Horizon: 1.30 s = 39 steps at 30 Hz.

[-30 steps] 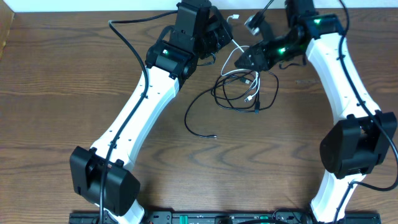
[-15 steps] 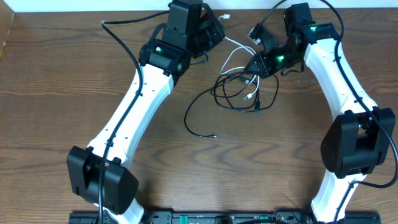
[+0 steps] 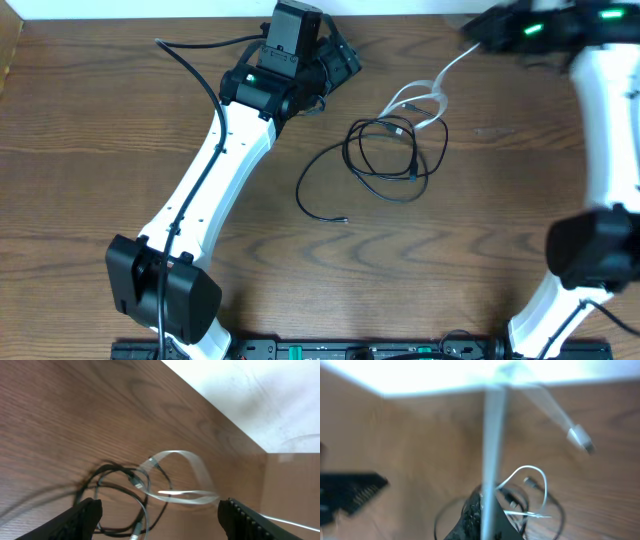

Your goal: Untangle cables

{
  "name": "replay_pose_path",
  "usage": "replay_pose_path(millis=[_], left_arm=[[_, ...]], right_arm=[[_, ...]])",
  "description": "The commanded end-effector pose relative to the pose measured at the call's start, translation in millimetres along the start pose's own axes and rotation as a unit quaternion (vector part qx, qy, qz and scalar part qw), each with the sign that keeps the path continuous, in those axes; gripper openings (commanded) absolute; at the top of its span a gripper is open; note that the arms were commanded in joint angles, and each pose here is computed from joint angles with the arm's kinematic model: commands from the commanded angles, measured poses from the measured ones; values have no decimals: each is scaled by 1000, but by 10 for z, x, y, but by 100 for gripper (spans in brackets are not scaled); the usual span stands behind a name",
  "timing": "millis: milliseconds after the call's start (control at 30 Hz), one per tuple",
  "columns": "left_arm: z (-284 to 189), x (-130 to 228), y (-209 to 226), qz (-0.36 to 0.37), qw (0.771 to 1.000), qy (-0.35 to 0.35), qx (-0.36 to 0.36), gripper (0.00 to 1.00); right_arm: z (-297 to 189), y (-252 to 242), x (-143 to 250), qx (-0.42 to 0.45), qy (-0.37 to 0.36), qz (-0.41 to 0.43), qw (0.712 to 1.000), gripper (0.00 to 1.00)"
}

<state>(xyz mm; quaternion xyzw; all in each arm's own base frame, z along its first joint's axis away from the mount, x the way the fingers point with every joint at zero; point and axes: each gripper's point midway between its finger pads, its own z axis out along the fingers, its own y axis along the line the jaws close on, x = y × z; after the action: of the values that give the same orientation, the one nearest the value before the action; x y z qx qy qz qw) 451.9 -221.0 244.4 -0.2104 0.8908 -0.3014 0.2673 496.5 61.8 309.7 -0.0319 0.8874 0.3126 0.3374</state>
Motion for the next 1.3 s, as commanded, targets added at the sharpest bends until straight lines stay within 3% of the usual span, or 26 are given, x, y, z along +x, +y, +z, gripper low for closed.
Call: replay_pose_path(millis=[0,200,400,567,833,1067,1267], left_arm=[[33,-17,85,52,998,-3,-20,80],[23,82,216,114,992,22,-44,81],[11,147,300,138,988,38,-59,81],[10,152,307,155,985,40,-59,81],[10,151,306,156,985,40,-59,81],[10,151,306,156,985,40,-59,81],[9,164,312,156,985,42,-60,81]], right_arm=[[-666,101,-348,21,-80,45,996,1],[-1164,-386,-561,128,-153,71,977,1],[-1620,-1231,-764,313,-227,92,917,1],[-1896,-1827,-892,408,-278,118,862,1],[-1936,-2227,-893,397,-284,139,862,1],[-2312,-2512,-1132,410,-352,123,832,1],[-2196,-3045,-1217,424,-378,118,814,1]])
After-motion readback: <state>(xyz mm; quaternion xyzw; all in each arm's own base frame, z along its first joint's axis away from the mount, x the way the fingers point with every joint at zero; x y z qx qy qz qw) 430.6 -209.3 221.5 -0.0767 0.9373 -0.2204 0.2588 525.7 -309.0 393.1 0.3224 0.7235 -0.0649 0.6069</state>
